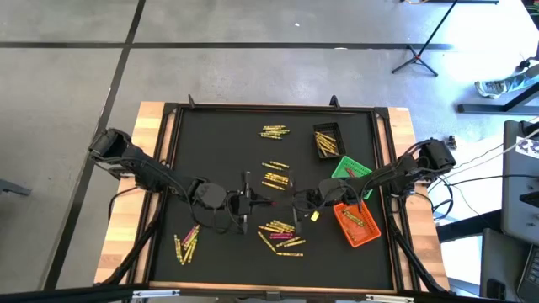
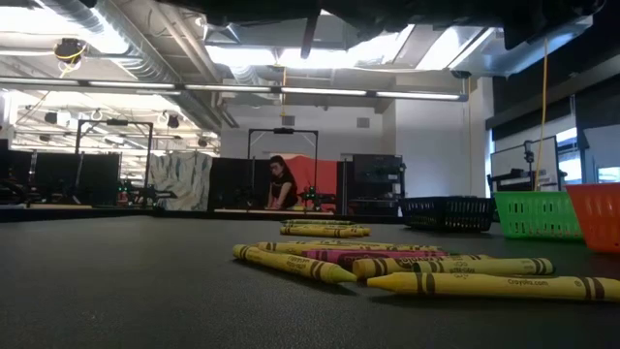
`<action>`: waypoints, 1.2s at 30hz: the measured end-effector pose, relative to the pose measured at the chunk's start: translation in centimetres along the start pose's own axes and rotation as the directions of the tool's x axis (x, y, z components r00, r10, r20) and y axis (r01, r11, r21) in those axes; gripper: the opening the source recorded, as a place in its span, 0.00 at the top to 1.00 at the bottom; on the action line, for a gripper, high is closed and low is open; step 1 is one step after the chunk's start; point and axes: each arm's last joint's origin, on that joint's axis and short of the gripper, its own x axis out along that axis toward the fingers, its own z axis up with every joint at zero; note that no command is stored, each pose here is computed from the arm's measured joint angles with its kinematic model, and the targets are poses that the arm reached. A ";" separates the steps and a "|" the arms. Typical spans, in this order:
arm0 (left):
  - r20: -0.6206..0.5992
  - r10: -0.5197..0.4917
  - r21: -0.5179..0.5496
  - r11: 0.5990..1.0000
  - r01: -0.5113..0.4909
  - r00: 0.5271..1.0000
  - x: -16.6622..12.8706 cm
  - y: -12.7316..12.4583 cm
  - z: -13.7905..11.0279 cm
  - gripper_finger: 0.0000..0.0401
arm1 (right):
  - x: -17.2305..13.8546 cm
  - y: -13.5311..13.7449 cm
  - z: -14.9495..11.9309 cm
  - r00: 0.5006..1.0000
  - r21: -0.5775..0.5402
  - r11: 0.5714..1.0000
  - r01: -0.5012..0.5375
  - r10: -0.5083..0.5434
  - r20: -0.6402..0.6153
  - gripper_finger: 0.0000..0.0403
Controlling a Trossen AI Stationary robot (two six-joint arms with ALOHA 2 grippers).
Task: Sort crayons
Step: Put the red crayon into the green basket
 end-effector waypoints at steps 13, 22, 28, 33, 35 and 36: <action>-0.017 -0.052 -0.072 0.996 0.050 0.999 -0.7 -1.5 0.2 0.73 | -1.4 0.9 1.2 0.996 0.006 1.000 -0.002 0.003 -0.092 0.94; -0.036 -0.070 -0.080 0.995 0.067 0.997 -1.2 -2.4 0.2 0.68 | -8.2 1.9 5.7 0.893 0.123 0.985 0.121 -0.054 -0.446 0.94; -0.038 -0.069 -0.099 0.993 0.065 0.997 -1.2 -2.4 0.2 0.68 | -11.7 2.3 6.7 0.785 0.262 0.941 0.214 -0.006 -0.619 0.96; -0.039 -0.070 -0.110 0.992 0.065 0.997 -1.2 -2.4 0.2 0.68 | -13.5 2.9 6.2 0.685 0.298 0.911 0.285 0.024 -0.728 0.95; -0.040 -0.070 -0.110 0.992 0.065 0.997 -1.2 -2.4 0.2 0.68 | -14.0 3.1 5.8 0.643 0.290 0.904 0.313 0.022 -0.766 0.94; -0.040 -0.070 -0.110 0.992 0.065 0.997 -1.2 -2.4 0.2 0.68 | -14.4 3.1 5.7 0.621 0.277 0.902 0.331 0.013 -0.784 0.94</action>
